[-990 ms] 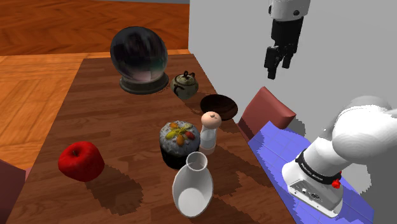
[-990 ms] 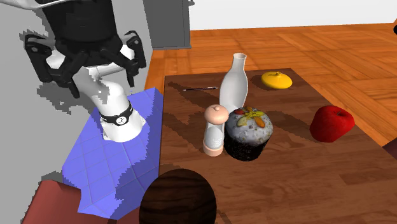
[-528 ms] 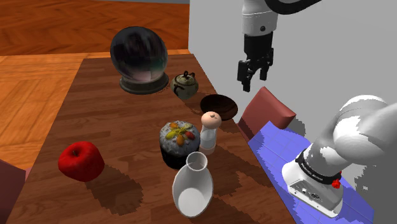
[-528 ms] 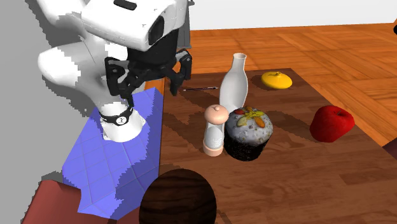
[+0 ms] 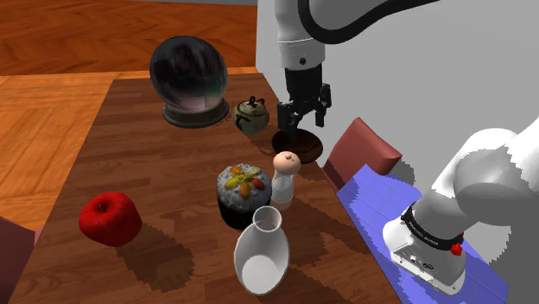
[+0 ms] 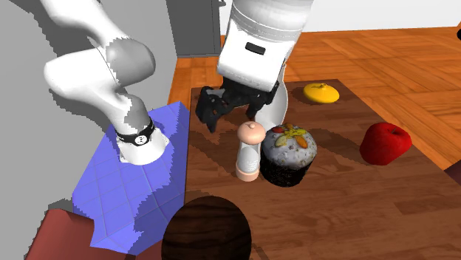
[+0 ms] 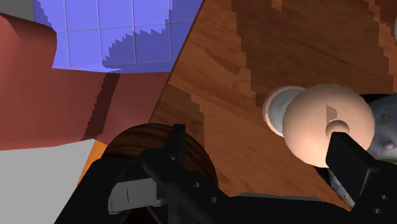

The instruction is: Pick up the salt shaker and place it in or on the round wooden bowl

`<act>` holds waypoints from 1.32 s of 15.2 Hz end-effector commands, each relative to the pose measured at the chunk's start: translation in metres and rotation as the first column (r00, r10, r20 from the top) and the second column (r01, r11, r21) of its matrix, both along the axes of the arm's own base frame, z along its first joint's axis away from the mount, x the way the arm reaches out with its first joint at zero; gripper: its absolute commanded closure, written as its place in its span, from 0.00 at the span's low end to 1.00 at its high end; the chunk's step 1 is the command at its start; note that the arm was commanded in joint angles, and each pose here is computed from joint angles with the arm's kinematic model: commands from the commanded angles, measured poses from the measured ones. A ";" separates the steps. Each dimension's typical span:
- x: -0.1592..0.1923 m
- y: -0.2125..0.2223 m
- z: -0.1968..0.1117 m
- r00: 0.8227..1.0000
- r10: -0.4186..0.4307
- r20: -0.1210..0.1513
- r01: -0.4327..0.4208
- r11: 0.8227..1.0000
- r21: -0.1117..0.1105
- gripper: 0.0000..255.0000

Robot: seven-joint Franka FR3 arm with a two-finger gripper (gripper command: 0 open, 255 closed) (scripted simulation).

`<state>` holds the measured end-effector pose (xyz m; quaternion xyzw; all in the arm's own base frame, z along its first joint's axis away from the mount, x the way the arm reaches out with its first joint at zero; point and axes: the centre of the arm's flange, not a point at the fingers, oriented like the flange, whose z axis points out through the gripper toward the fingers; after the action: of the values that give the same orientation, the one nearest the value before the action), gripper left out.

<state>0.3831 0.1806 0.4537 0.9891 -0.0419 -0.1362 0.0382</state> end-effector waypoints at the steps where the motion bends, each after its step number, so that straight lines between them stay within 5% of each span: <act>1: 0.010 0.023 -0.009 1.000 -0.007 -0.006 0.007 1.000 0.004 0.00; 5: 0.028 0.060 -0.026 1.000 -0.016 -0.015 0.016 1.000 0.011 0.00; 12: 0.017 0.058 -0.064 1.000 -0.016 -0.015 0.016 1.000 0.011 0.00; 20: 0.017 0.058 -0.064 1.000 -0.016 -0.015 0.016 1.000 0.011 0.00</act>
<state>0.3999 0.2387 0.3897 0.9878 -0.0487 -0.1443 0.0320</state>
